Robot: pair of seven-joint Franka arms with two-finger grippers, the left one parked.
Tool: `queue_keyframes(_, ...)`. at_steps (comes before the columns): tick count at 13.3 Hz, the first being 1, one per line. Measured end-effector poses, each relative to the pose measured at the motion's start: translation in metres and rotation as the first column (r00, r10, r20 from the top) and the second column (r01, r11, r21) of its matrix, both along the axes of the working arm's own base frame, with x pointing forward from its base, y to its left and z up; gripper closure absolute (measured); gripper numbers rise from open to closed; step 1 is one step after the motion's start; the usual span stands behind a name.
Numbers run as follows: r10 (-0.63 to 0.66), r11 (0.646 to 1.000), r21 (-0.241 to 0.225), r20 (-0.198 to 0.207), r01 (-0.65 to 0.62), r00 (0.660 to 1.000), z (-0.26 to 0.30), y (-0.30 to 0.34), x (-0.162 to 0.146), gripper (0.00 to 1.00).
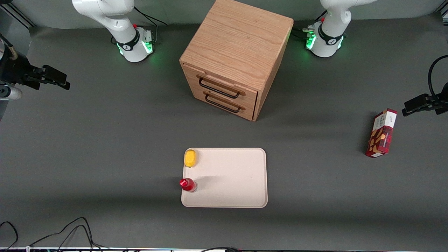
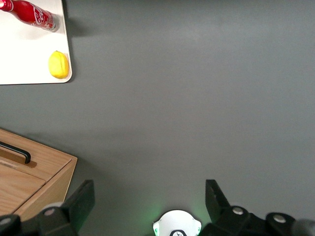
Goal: Open upper drawer
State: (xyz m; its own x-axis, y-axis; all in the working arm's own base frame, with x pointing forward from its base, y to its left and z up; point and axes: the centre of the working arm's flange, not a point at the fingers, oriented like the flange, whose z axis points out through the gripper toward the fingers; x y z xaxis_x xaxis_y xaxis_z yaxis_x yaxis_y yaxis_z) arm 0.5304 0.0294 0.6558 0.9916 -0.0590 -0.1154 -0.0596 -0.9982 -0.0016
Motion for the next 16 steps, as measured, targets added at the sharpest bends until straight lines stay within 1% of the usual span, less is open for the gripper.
queue_keyframes(8, 0.003, 1.000, 0.002, 0.008, -0.003, 1.000, 0.003, -0.005, 0.001, 0.00)
queue_keyframes(10, 0.101, 0.995, 0.017, 0.022, -0.101, 0.995, 0.009, 0.000, 0.000, 0.00)
queue_keyframes(11, 0.153, 0.987, 0.036, 0.035, -0.154, 0.988, 0.014, 0.006, 0.000, 0.00)
queue_keyframes(12, 0.196, 0.977, 0.073, 0.048, -0.200, 0.979, 0.017, 0.016, -0.001, 0.00)
queue_keyframes(13, 0.249, 0.959, 0.127, 0.061, -0.255, 0.967, 0.018, 0.030, -0.002, 0.00)
queue_keyframes(14, 0.317, 0.928, 0.184, 0.072, -0.325, 0.946, 0.015, 0.047, -0.002, 0.00)
queue_keyframes(15, 0.399, 0.880, 0.246, 0.081, -0.407, 0.913, 0.008, 0.067, 0.000, 0.00)
queue_keyframes(16, 0.478, 0.824, 0.303, 0.084, -0.479, 0.874, -0.004, 0.085, 0.003, 0.00)
